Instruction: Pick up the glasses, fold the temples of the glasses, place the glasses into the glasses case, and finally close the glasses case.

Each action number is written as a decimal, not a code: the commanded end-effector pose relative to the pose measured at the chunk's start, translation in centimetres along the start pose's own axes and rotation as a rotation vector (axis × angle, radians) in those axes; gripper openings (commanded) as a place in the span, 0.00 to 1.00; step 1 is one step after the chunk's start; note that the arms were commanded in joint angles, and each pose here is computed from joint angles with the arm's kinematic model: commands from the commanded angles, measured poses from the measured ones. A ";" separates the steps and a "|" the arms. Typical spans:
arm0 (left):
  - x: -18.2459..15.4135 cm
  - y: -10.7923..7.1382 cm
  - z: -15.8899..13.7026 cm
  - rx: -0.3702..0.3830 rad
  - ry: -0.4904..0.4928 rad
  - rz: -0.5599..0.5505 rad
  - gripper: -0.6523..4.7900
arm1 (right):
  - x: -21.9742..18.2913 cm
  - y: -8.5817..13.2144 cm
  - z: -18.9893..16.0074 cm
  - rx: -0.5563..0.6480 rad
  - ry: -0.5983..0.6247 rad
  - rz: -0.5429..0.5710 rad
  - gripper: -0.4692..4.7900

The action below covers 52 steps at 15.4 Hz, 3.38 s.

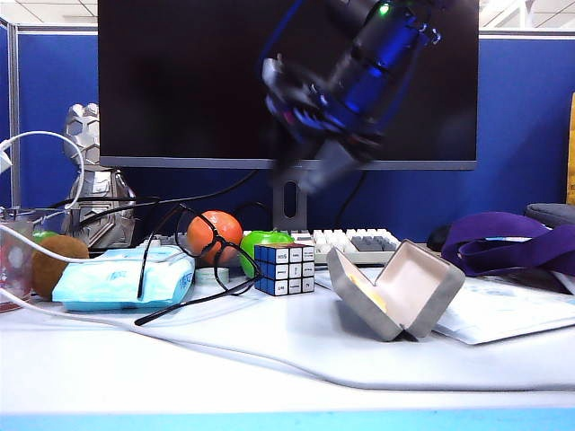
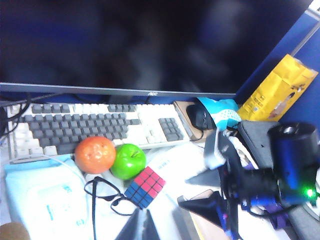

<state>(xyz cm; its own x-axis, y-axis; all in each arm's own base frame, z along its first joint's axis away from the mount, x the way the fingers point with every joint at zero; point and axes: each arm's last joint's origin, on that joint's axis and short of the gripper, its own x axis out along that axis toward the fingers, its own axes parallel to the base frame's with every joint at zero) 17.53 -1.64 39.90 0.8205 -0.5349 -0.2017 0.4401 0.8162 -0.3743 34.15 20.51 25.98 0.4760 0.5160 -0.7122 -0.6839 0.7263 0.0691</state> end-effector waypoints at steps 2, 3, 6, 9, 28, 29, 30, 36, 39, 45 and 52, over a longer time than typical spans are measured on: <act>-0.1 -0.1 0.1 0.007 -0.008 -0.010 0.11 | -1.1 -1.3 -2.9 0.171 0.309 -0.284 0.66; -0.1 -0.1 0.1 0.007 -0.008 -0.010 0.11 | -1.3 -1.4 -3.2 0.195 0.344 -0.287 0.66; -0.1 -0.1 0.1 0.007 -0.008 -0.007 0.11 | -1.3 -2.0 -3.6 0.263 0.363 -0.299 0.66; -0.1 -0.1 0.1 0.007 -0.008 -0.008 0.11 | -1.1 -3.0 -4.3 0.348 0.402 -0.318 0.66; 0.4 0.2 0.1 -0.003 0.007 -0.003 0.11 | 0.3 -5.0 -5.4 0.557 0.409 -0.008 0.28; 0.5 0.2 0.1 -0.001 0.005 -0.003 0.11 | 0.3 -4.8 -5.3 0.553 0.406 0.005 0.28; 0.5 0.3 0.1 0.000 0.003 -0.003 0.11 | 0.4 -4.6 -5.3 0.545 0.406 0.024 0.28; 0.7 0.4 0.1 -0.003 0.008 -0.002 0.11 | 0.7 -3.7 -4.5 0.530 0.347 0.190 0.25; 0.8 0.5 0.1 -0.005 0.011 -0.002 0.11 | 0.8 -3.2 -4.4 0.494 0.348 0.200 0.25; 1.0 0.6 0.1 -0.008 0.015 -0.001 0.11 | 1.0 -2.9 -5.0 0.434 0.406 0.164 0.25; 1.0 0.6 0.1 -0.009 0.017 -0.002 0.11 | 2.3 -3.1 -5.6 0.438 0.424 0.169 0.34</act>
<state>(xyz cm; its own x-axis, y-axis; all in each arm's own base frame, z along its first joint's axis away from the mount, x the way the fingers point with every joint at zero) 18.70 -1.64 39.27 0.8125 -0.5342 -0.2334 0.4248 0.8167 -0.3906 34.28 16.71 19.92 0.0519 0.4657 -0.8834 -0.3849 0.8256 0.4126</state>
